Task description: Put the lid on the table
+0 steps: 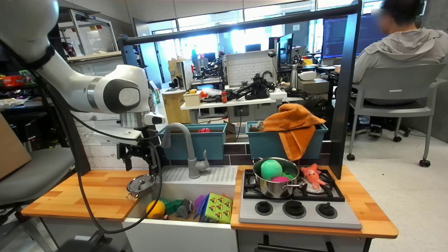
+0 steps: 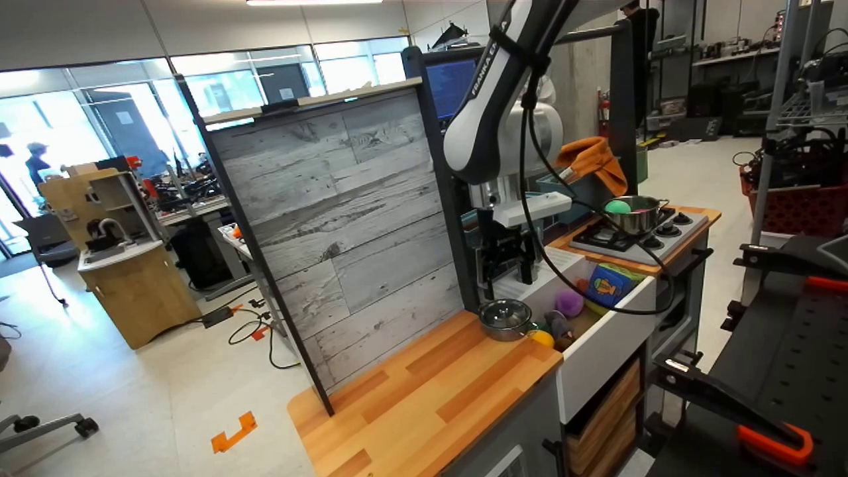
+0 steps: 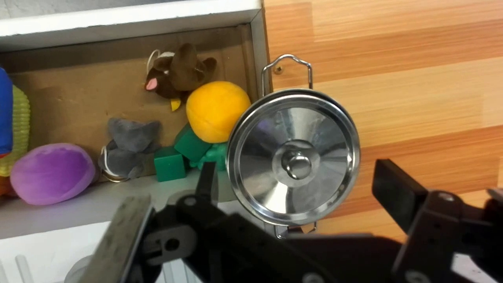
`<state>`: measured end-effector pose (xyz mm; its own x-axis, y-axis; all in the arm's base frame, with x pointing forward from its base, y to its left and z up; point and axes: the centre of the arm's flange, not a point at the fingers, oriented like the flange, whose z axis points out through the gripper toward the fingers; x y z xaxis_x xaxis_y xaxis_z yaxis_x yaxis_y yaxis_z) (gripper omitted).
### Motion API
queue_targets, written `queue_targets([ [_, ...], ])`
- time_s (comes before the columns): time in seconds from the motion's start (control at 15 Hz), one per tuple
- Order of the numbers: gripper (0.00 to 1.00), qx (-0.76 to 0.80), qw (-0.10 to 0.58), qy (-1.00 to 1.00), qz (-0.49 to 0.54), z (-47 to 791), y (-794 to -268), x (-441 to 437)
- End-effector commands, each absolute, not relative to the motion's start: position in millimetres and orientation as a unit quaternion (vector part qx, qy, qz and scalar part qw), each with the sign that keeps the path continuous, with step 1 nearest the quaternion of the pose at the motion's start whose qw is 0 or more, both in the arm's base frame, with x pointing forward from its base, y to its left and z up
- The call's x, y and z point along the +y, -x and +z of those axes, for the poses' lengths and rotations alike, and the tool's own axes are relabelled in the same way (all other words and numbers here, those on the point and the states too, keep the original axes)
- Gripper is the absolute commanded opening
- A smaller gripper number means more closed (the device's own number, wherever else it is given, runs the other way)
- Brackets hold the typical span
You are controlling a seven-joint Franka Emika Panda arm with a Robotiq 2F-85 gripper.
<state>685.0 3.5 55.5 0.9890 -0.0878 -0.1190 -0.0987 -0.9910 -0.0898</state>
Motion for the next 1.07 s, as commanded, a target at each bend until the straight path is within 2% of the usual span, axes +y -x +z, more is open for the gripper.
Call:
queue_targets([
  [0.0, 1.00, 0.058, 0.058, 0.996, 0.047, 37, -710, 4],
  [0.13, 1.00, 0.060, 0.059, 0.995, 0.046, 34, -714, 5],
  [0.2, 0.95, 0.061, 0.059, 0.995, 0.046, 32, -716, 6],
  [0.27, 0.74, 0.063, 0.057, 0.995, 0.046, 30, -717, 8],
  [0.4, 0.67, 0.066, 0.055, 0.995, 0.046, 27, -718, 11],
  [0.73, 0.26, 0.072, 0.051, 0.995, 0.048, 17, -720, 19],
  [0.93, 0.05, 0.083, 0.053, 0.994, 0.047, 18, -723, 20],
  [1.0, 0.01, 0.086, 0.053, 0.994, 0.048, 18, -724, 21],
])
